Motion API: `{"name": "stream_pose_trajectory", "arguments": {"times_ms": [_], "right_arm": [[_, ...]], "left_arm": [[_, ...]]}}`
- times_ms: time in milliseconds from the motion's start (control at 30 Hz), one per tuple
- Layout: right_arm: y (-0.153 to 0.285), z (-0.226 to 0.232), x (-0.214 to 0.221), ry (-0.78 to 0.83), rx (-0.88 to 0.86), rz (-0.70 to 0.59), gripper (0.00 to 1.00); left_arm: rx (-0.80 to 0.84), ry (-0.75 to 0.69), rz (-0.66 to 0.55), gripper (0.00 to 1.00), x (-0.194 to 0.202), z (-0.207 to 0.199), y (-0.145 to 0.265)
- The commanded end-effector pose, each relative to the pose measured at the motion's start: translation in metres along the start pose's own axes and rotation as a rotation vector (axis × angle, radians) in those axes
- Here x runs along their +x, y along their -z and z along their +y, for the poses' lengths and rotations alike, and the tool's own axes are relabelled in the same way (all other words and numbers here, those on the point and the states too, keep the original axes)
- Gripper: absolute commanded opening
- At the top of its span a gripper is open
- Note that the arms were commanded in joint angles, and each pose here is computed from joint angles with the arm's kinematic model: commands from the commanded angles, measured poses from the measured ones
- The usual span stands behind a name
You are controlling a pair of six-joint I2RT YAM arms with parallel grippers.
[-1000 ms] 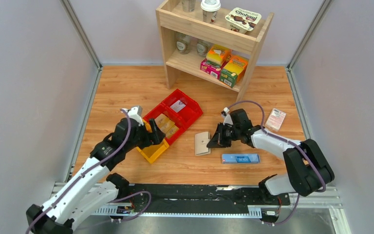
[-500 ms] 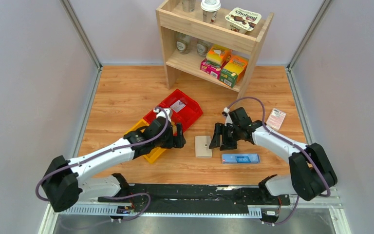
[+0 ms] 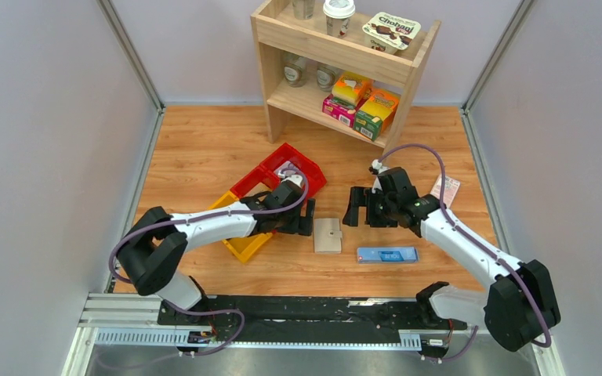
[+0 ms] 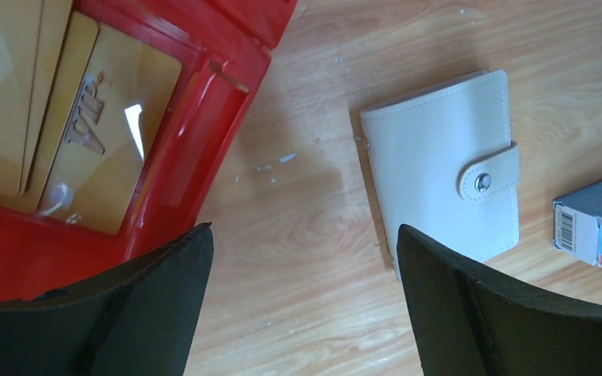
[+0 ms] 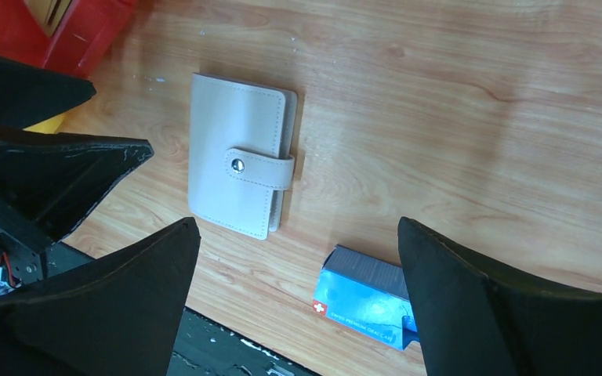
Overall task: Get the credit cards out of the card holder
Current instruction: Move the storage box to the center of the board.
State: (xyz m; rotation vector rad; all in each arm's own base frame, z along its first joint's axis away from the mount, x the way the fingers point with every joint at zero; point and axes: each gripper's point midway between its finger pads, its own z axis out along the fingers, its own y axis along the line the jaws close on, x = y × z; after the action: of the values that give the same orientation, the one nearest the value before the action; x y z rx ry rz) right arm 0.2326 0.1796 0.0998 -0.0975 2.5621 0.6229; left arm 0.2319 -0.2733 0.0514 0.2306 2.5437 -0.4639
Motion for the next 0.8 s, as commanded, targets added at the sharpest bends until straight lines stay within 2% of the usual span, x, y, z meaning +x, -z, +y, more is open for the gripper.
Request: {"name": "stream_pose_trajectory", "arguments": {"times_ms": [0, 300, 533, 633, 767], "right_arm": [[0.005, -0.001, -0.013, 0.042, 0.021, -0.059, 1.0], [-0.001, 0.018, -0.022, 0.102, -0.027, -0.073, 0.99], [-0.023, 0.05, -0.012, 0.177, -0.044, 0.009, 0.77], [-0.033, 0.06, -0.003, 0.213, -0.017, 0.055, 0.64], [-0.043, 0.065, 0.007, 0.229, 0.024, 0.094, 0.54]], "left_arm": [[-0.032, -0.096, -0.062, 0.94, -0.032, -0.004, -0.004], [-0.11, -0.109, -0.058, 0.92, -0.059, 0.036, -0.02], [-0.153, -0.126, -0.072, 0.92, -0.078, 0.05, -0.018], [-0.138, -0.088, -0.114, 0.92, -0.083, 0.049, -0.003], [-0.097, 0.0, -0.177, 0.92, -0.081, 0.046, 0.024]]}}
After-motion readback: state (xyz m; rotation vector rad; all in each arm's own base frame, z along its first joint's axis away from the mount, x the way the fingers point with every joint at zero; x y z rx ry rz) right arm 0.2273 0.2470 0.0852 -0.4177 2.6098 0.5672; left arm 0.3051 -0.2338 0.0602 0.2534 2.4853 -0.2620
